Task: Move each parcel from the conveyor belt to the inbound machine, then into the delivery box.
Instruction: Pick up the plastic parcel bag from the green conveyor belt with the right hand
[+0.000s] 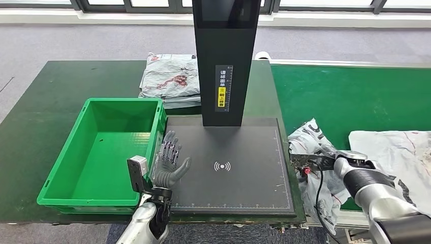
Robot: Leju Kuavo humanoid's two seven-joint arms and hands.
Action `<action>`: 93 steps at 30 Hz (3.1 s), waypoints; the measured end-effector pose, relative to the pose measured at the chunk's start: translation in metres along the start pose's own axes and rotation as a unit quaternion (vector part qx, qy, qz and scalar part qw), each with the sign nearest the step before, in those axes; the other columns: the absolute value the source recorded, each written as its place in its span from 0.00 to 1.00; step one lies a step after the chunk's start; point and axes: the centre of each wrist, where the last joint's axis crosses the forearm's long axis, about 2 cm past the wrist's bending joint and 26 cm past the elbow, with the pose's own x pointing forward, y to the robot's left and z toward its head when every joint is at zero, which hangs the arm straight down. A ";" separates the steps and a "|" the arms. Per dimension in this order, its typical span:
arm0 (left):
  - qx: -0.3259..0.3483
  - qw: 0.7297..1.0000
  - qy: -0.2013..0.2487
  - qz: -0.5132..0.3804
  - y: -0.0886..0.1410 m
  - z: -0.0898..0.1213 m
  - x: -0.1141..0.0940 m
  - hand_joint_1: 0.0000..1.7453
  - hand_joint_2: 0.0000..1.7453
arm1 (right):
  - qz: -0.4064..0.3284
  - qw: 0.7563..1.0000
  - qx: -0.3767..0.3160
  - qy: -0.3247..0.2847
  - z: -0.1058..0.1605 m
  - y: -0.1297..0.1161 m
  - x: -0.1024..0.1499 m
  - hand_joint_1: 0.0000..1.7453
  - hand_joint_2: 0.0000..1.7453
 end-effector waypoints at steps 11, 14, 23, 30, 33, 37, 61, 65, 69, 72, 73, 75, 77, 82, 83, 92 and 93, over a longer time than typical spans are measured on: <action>-0.002 1.000 0.010 -0.002 -0.001 -0.001 -0.002 0.00 1.00 | 0.045 0.998 0.042 0.015 0.000 0.012 -0.014 1.00 1.00; -0.002 1.000 0.010 -0.002 -0.001 -0.001 -0.002 0.00 1.00 | 0.050 0.998 0.045 0.017 0.000 0.012 -0.014 1.00 1.00; -0.002 1.000 0.010 -0.002 -0.001 -0.001 -0.002 0.00 1.00 | 0.054 0.997 0.048 0.019 -0.001 0.014 -0.013 1.00 1.00; 0.000 1.000 0.007 0.001 0.001 0.000 -0.002 0.00 1.00 | -0.039 0.998 0.018 -0.043 -0.003 0.017 -0.009 1.00 1.00; 0.001 1.000 0.003 0.002 0.003 0.000 0.001 0.00 1.00 | -0.118 0.990 -0.002 -0.079 -0.004 0.023 -0.009 1.00 1.00; -0.001 1.000 0.000 0.001 0.004 -0.001 0.004 0.00 1.00 | -0.149 0.985 -0.008 -0.090 -0.006 0.026 -0.008 1.00 1.00; 0.037 0.999 -0.018 -0.017 0.006 0.007 0.009 0.00 1.00 | -0.565 0.757 -0.168 -0.282 0.006 -0.012 -0.003 1.00 1.00; 0.039 0.999 -0.023 -0.022 0.006 0.006 0.010 0.00 1.00 | -0.595 0.708 -0.207 -0.319 0.015 -0.033 -0.005 1.00 1.00; 0.040 0.999 -0.025 -0.023 0.007 0.006 0.010 0.00 1.00 | -0.620 0.673 -0.230 -0.331 0.020 -0.040 -0.009 1.00 1.00; 0.040 0.999 -0.028 -0.024 0.007 0.006 0.009 0.00 1.00 | -0.637 0.651 -0.240 -0.337 0.021 -0.043 -0.010 1.00 1.00; 0.041 0.998 -0.029 -0.024 0.008 0.006 0.009 0.00 1.00 | -0.642 0.643 -0.243 -0.340 0.022 -0.044 -0.010 1.00 1.00; 0.043 0.998 -0.032 -0.024 0.008 0.005 0.008 0.00 1.00 | -0.651 0.627 -0.250 -0.346 0.024 -0.049 -0.010 1.00 1.00; 0.046 0.998 -0.033 -0.025 0.009 0.005 0.007 0.00 1.00 | -0.657 0.615 -0.257 -0.353 0.027 -0.055 -0.010 1.00 1.00; 0.052 0.998 -0.033 -0.025 0.010 0.006 0.006 0.00 1.00 | -0.658 0.605 -0.263 -0.363 0.032 -0.069 -0.007 1.00 1.00; 0.052 0.998 -0.033 -0.025 0.011 0.006 0.006 0.00 1.00 | -0.658 0.603 -0.264 -0.366 0.033 -0.070 -0.007 1.00 1.00; 0.049 0.998 -0.031 -0.021 0.011 0.006 0.006 0.00 1.00 | -0.585 0.680 -0.299 -0.325 0.050 -0.107 0.004 0.00 1.00; 0.047 0.998 -0.029 -0.021 0.011 0.006 0.006 0.00 1.00 | -0.556 0.713 -0.303 -0.301 0.050 -0.109 0.008 0.00 1.00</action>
